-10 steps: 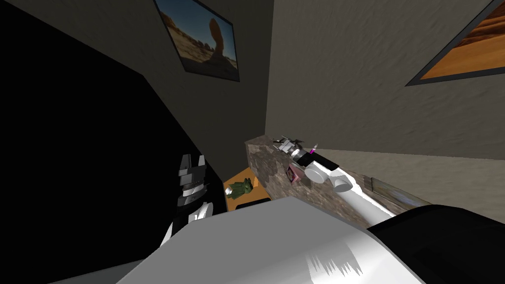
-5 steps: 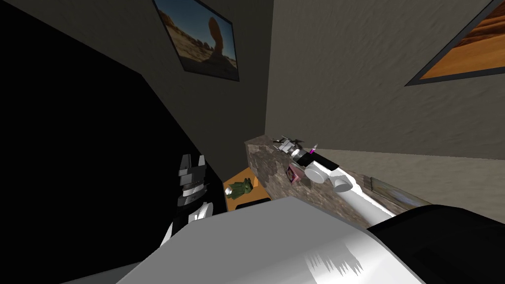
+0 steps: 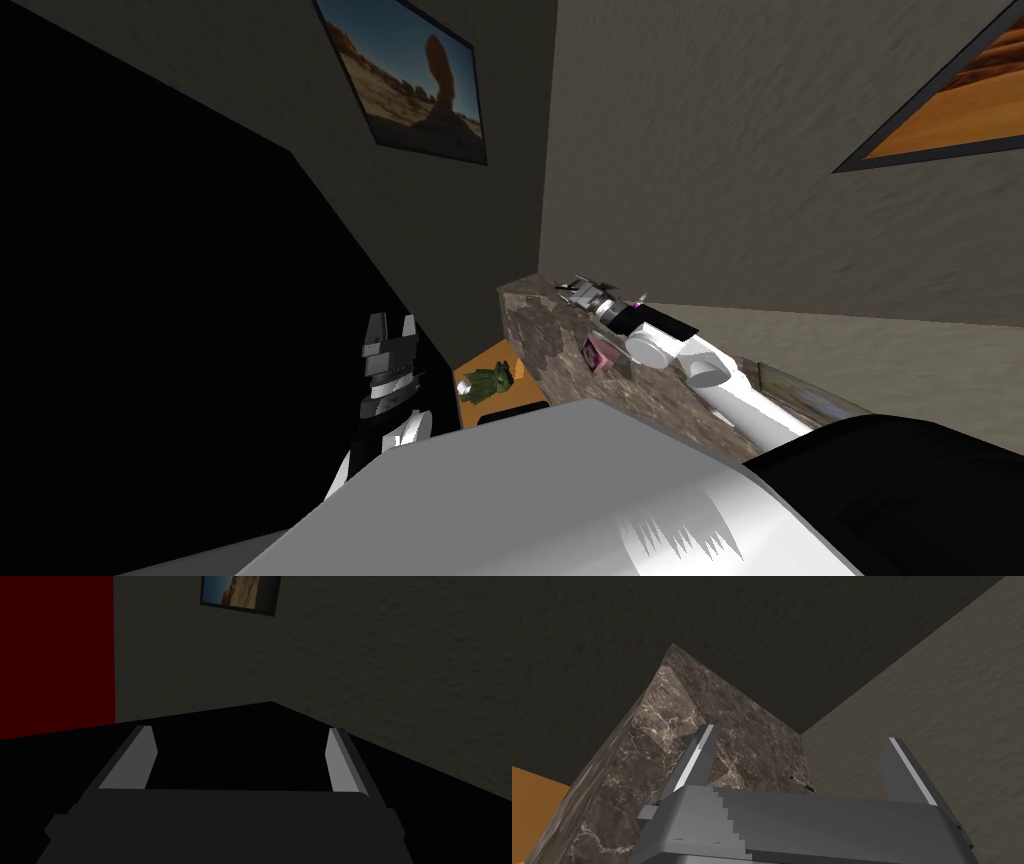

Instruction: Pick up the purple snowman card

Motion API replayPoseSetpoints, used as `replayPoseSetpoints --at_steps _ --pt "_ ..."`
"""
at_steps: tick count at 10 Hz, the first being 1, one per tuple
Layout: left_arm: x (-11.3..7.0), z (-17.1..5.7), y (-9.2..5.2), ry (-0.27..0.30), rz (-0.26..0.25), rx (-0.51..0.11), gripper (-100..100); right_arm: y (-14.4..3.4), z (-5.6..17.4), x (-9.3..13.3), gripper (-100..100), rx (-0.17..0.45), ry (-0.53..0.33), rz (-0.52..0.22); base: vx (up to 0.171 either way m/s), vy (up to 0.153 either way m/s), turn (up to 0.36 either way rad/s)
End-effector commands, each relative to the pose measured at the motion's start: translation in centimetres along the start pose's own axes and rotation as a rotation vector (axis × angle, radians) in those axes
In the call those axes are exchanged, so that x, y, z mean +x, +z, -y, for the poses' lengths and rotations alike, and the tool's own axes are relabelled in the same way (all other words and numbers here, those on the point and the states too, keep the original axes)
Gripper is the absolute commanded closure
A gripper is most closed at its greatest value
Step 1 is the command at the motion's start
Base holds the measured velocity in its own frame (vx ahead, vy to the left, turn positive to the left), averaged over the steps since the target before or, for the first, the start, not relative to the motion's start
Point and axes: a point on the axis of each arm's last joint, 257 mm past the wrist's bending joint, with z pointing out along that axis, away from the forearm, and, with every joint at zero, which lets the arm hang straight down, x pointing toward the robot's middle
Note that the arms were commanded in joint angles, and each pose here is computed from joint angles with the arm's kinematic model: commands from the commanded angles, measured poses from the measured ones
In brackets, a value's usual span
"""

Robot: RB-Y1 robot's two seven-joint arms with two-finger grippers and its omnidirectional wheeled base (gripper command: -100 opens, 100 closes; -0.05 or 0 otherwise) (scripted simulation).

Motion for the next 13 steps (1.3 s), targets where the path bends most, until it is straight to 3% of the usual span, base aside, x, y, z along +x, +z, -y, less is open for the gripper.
replayPoseSetpoints --at_steps 1,9,13 --pt "0.0 0.0 0.0 0.0 0.0 0.0 0 -0.1 -0.2 -0.2 -100 0.004 0.009 0.01 0.0 0.0 0.0" --pt "0.0 0.0 0.0 0.0 0.0 0.0 0 -0.1 -0.2 -0.2 -100 0.004 0.009 0.01 0.003 0.0 0.009" --pt "0.0 0.0 0.0 0.0 0.0 0.0 0 -0.6 -1.5 -1.2 -100 0.023 0.088 0.076 0.052 -0.001 0.094"
